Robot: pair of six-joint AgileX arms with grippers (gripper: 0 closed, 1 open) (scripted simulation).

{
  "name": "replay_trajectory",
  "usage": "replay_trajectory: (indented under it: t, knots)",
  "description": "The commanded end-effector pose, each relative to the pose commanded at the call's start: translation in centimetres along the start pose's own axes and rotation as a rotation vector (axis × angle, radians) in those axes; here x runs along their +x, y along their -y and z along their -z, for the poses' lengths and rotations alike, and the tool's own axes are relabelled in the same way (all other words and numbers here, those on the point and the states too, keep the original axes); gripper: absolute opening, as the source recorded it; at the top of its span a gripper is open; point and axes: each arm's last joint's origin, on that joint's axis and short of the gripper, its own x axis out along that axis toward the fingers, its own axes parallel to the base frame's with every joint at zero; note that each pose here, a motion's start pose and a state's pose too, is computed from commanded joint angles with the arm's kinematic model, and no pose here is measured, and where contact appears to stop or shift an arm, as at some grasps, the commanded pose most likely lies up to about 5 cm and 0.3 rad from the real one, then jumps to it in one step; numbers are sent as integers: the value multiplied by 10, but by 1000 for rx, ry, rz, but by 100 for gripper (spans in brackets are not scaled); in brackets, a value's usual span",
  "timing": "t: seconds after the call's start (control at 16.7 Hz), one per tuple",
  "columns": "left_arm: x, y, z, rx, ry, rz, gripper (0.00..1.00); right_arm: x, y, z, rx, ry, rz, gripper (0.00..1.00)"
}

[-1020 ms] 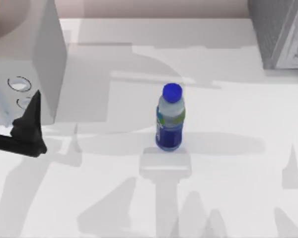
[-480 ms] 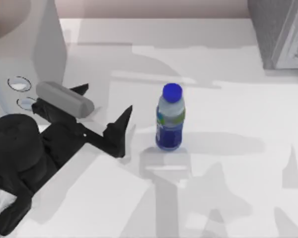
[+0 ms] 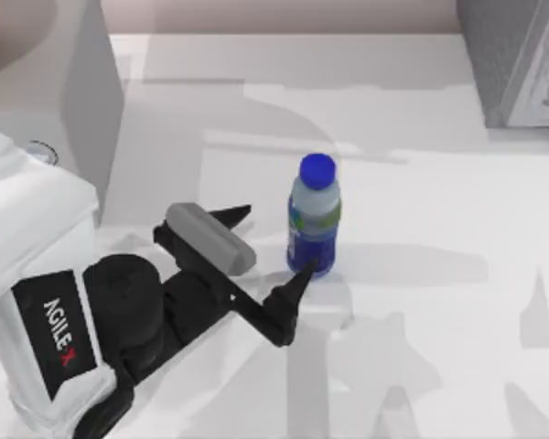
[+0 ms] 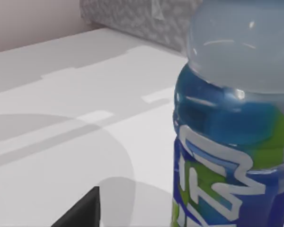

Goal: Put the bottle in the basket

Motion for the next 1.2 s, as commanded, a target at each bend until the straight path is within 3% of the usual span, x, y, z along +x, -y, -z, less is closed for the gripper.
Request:
replay_trajectory:
  t: [0.48,0.96,1.2]
  knots:
    - [5,1,3,3,2,8,100,0,0,0,0,0,0,100]
    - [67,3,3,4,6,11,100,0,0,0,0,0,0,100]
    - [72,3,3,3,5,11,100,0,0,0,0,0,0,100]
